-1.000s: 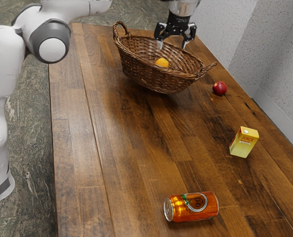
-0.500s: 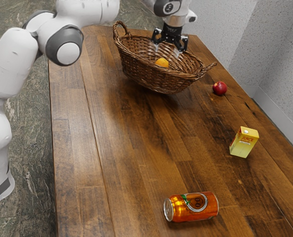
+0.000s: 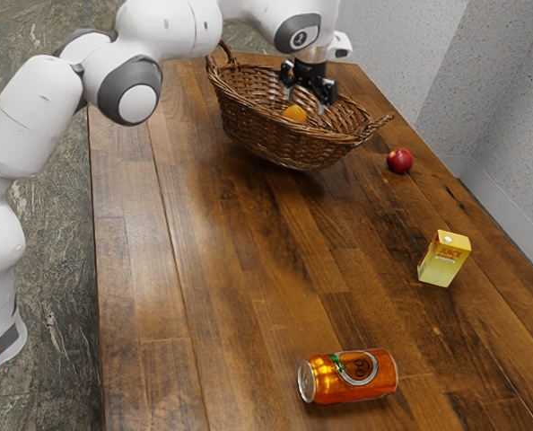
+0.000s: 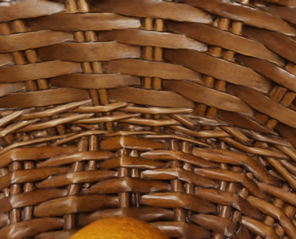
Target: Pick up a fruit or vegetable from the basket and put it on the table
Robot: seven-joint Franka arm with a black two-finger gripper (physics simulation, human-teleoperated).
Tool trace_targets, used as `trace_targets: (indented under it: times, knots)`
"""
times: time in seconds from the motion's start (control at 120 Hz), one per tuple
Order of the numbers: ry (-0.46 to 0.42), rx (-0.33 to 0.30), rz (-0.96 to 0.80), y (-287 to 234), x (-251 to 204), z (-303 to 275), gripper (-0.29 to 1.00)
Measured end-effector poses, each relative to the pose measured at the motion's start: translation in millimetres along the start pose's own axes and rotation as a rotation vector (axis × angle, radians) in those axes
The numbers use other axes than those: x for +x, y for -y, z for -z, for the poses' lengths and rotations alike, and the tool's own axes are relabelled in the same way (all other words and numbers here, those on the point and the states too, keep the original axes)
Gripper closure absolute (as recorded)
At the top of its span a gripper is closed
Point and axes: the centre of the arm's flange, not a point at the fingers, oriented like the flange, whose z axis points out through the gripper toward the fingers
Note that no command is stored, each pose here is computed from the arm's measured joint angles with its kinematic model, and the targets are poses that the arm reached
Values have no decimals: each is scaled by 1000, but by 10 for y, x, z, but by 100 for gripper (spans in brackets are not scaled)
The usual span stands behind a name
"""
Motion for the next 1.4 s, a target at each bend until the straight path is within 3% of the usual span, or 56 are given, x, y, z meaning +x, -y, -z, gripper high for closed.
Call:
trace_targets:
  times: [0.2,0.483,0.85,1.4]
  knots:
    - [-28,1,-49,136,72,-44,0]
    - [-24,5,-85,217,-180,271,0]
    - [29,-13,-41,372,-253,-20,0]
    - [-11,-32,-53,212,-200,-233,0]
